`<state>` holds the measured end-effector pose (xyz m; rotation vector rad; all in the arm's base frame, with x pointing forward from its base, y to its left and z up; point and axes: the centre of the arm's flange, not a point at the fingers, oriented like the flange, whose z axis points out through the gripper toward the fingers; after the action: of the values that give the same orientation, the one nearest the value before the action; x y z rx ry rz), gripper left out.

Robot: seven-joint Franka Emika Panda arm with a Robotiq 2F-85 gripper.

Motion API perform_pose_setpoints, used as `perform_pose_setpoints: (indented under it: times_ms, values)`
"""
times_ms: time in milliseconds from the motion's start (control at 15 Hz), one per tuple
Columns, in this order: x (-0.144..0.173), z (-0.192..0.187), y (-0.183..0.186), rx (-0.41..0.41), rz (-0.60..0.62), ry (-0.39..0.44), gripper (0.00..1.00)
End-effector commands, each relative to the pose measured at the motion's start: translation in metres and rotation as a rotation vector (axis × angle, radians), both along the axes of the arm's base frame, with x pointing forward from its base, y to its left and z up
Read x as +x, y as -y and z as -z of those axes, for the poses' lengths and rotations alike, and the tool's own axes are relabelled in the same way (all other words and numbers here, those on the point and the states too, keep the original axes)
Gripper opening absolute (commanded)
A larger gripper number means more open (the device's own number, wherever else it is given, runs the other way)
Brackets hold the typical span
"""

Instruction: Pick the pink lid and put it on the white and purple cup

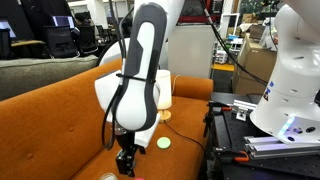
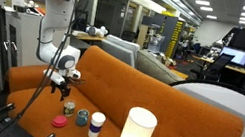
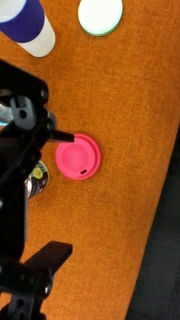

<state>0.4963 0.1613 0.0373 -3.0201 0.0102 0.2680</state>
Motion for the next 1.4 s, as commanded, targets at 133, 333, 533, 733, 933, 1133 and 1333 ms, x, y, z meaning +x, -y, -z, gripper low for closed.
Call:
perform_pose_setpoints:
  times_ms: [133,333,533,733,933,1133,1333]
  values:
    - [-0.001,0.000,0.000,-0.002,-0.001,0.000,1.00]
    - [0.004,0.002,0.002,0.016,0.030,-0.008,1.00]
    - [0.018,0.024,0.002,0.007,0.065,-0.024,1.00]
    - [0.032,0.062,0.003,0.034,0.075,-0.054,1.00]
    - [0.036,0.106,-0.001,0.034,0.074,-0.105,1.00]
    - [0.037,0.138,-0.006,0.032,0.075,-0.140,1.00]
    - [0.042,0.160,-0.012,0.020,0.058,-0.167,1.00]
